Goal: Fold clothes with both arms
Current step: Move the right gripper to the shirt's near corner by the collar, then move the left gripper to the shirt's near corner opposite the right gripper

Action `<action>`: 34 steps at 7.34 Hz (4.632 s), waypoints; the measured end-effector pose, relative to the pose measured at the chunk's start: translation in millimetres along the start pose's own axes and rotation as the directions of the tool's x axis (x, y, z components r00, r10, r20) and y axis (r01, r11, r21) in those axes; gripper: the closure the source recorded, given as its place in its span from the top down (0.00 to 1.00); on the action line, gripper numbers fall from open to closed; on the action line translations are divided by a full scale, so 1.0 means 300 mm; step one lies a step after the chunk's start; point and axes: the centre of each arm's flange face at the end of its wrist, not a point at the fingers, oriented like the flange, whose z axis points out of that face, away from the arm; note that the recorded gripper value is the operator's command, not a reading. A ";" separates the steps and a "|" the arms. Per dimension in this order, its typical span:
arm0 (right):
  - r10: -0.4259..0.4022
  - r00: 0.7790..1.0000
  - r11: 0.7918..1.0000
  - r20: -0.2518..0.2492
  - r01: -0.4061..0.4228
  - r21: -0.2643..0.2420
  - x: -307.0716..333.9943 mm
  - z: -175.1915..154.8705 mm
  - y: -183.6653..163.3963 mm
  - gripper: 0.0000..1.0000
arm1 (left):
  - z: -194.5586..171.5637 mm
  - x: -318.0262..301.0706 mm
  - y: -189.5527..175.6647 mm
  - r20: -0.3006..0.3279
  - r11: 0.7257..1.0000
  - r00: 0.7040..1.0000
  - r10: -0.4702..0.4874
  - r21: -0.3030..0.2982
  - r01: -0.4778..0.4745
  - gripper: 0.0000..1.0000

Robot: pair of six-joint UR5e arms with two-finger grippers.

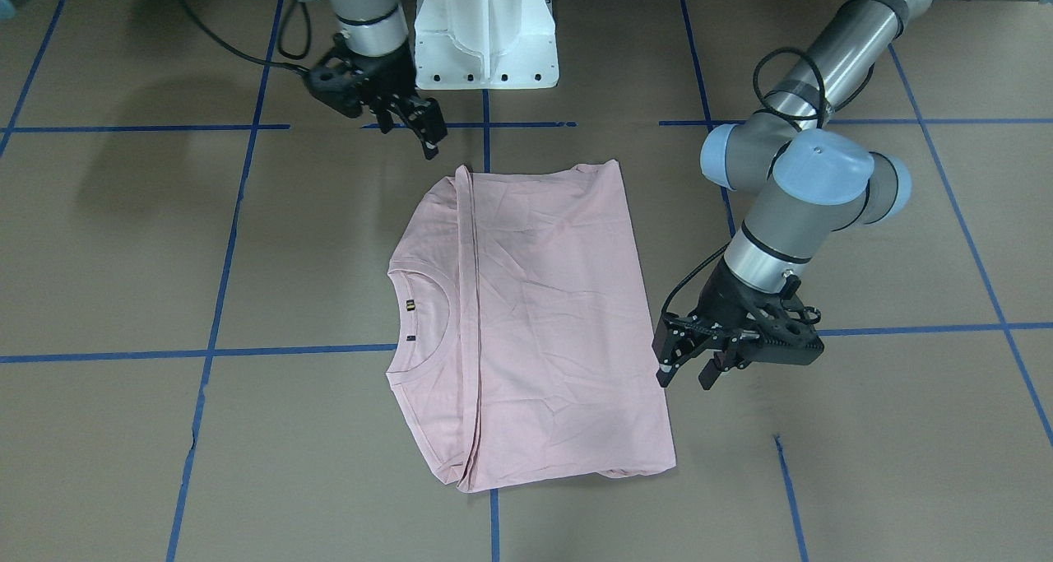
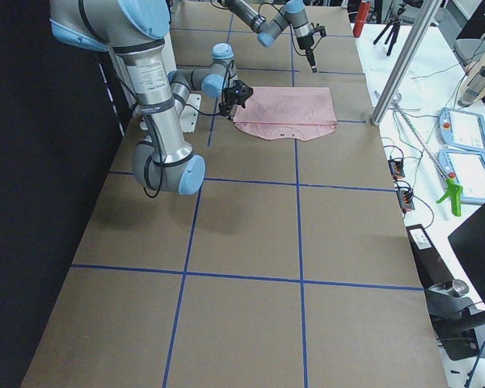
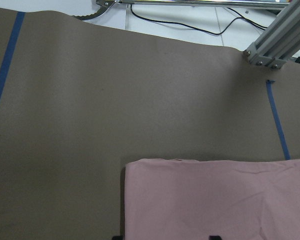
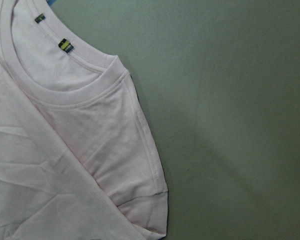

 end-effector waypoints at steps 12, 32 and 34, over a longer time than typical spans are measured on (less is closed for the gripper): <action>0.028 0.999 1.000 -0.030 -0.028 0.002 -0.072 0.259 0.102 0.10 | -0.006 0.011 0.019 -0.008 0.997 0.997 -0.077 -0.007 0.077 0.66; 0.040 0.999 0.996 -0.013 -0.041 -0.080 -0.042 0.117 0.049 0.00 | -0.213 0.174 1.186 0.258 0.854 0.864 -0.433 -0.190 0.485 0.01; 0.040 0.999 0.996 -0.012 -0.040 -0.080 -0.044 0.115 0.050 0.00 | -0.207 0.173 1.202 0.263 0.855 0.866 -0.426 -0.195 0.480 0.00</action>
